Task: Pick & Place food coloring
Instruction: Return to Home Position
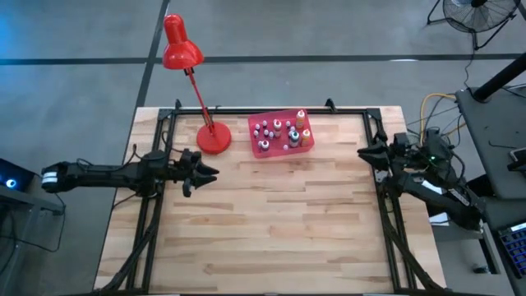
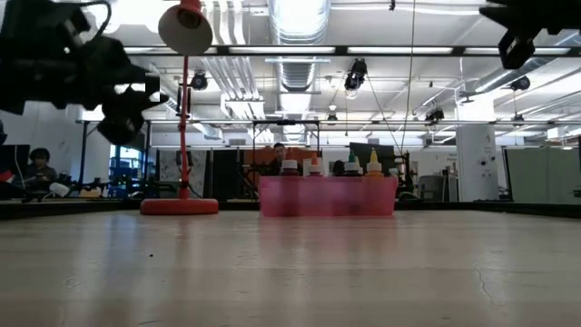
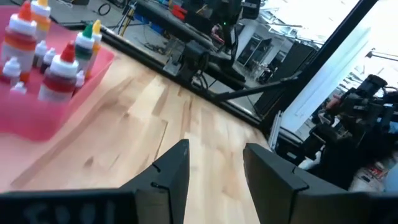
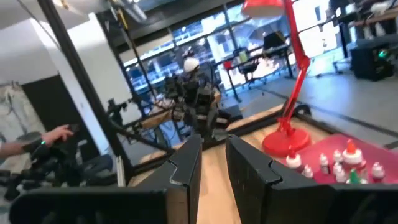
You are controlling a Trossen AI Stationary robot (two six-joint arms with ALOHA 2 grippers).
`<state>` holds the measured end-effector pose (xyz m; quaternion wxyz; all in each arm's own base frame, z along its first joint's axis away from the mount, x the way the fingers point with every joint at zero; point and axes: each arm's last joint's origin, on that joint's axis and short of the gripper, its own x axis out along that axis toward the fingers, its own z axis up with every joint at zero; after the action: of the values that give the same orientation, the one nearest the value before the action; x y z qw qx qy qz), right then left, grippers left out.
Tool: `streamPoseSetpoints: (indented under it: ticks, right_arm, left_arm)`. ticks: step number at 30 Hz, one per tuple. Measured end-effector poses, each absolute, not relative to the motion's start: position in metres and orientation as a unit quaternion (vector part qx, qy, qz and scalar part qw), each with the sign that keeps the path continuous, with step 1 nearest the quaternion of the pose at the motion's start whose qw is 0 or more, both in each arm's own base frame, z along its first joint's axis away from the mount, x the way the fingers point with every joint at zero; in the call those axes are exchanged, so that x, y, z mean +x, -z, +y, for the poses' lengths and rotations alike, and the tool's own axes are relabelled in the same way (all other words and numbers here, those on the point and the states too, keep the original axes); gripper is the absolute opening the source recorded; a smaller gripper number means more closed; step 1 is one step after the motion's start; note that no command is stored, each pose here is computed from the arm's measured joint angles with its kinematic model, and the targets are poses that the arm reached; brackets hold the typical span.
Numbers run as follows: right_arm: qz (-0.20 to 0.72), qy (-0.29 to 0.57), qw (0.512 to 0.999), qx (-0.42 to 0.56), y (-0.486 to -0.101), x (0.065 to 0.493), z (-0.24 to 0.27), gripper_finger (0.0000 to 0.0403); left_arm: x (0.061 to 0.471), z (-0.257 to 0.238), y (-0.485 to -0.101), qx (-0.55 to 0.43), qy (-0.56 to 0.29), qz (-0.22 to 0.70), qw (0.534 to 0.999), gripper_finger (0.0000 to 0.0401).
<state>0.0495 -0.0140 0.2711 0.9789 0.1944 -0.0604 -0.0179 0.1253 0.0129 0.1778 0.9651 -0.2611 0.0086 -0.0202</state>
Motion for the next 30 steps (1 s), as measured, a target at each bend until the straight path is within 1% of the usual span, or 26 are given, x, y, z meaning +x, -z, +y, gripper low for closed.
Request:
streamPoseSetpoints:
  ticks: [3, 6, 8, 12, 19, 26, 30]
  right_arm:
    - [-0.044, 0.019, 0.978, 0.204, -0.259, 0.055, -0.017, 0.0068]
    - [-0.03, 0.022, 0.977, 0.211, -0.246, 0.059, -0.019, 0.0068]
    - [-0.018, 0.025, 0.975, 0.218, -0.237, 0.063, -0.021, 0.0068]
    - [0.01, 0.031, 0.972, 0.233, -0.216, 0.07, -0.026, 0.0068]
    - [0.075, 0.041, 0.96, 0.267, -0.17, 0.081, -0.031, 0.0068]
    - [0.068, 0.023, 0.963, 0.259, -0.175, 0.082, -0.028, 0.0068]
    - [0.072, -0.007, 0.964, 0.256, -0.172, 0.085, -0.024, 0.0068]
  left_arm:
    - [0.119, 0.012, -0.166, -0.263, 0.017, 0.022, 0.964, 0.0124]
    - [0.112, 0.011, -0.156, -0.272, 0.001, 0.079, 0.959, 0.0124]
    - [0.109, 0.011, -0.155, -0.274, -0.002, 0.091, 0.958, 0.0124]
    - [0.105, 0.011, -0.16, -0.268, -0.007, 0.055, 0.962, 0.0124]
    - [0.096, 0.01, -0.171, -0.258, 0.01, -0.018, 0.966, 0.0124]
    - [0.096, 0.009, -0.171, -0.256, 0.016, -0.023, 0.966, 0.0124]
    - [0.097, 0.007, -0.171, -0.257, 0.028, -0.02, 0.966, 0.0124]
